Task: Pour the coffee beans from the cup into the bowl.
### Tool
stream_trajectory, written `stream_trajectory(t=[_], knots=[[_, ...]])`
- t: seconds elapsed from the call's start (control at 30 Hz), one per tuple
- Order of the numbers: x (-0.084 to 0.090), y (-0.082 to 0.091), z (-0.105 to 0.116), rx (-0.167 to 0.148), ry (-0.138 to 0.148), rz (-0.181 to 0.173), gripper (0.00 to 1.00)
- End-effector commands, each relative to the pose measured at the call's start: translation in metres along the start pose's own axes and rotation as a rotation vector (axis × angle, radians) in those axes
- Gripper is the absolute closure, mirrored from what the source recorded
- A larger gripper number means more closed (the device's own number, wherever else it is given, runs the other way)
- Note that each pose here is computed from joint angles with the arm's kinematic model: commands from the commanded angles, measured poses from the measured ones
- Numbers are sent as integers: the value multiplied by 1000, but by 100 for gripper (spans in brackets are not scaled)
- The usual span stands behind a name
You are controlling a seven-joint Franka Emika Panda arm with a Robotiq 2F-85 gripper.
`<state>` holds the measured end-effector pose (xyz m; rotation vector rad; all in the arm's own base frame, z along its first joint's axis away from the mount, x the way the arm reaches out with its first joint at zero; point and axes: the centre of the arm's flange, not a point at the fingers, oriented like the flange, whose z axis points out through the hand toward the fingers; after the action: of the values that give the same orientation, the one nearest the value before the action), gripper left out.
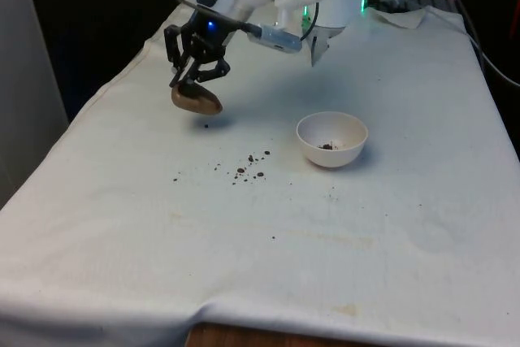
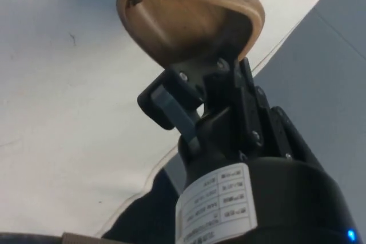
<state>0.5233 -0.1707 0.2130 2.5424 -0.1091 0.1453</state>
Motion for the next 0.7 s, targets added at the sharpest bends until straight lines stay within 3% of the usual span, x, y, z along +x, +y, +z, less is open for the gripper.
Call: stream_trajectory(t=[0.0, 0.13, 0.17, 0.2, 0.37, 0.4, 0.43, 0.67], knots=[[-2, 0, 3, 27, -6, -5, 100], [-2, 1, 4, 49, -28, -11, 100], [0, 3, 2, 24, -19, -6, 100], [-2, 1, 5, 54, -34, -13, 100], [-1, 3, 6, 85, -62, -24, 100], [1, 5, 4, 71, -53, -20, 100], [-2, 3, 6, 91, -67, -26, 100], [0, 5, 8, 133, -100, -41, 100]])
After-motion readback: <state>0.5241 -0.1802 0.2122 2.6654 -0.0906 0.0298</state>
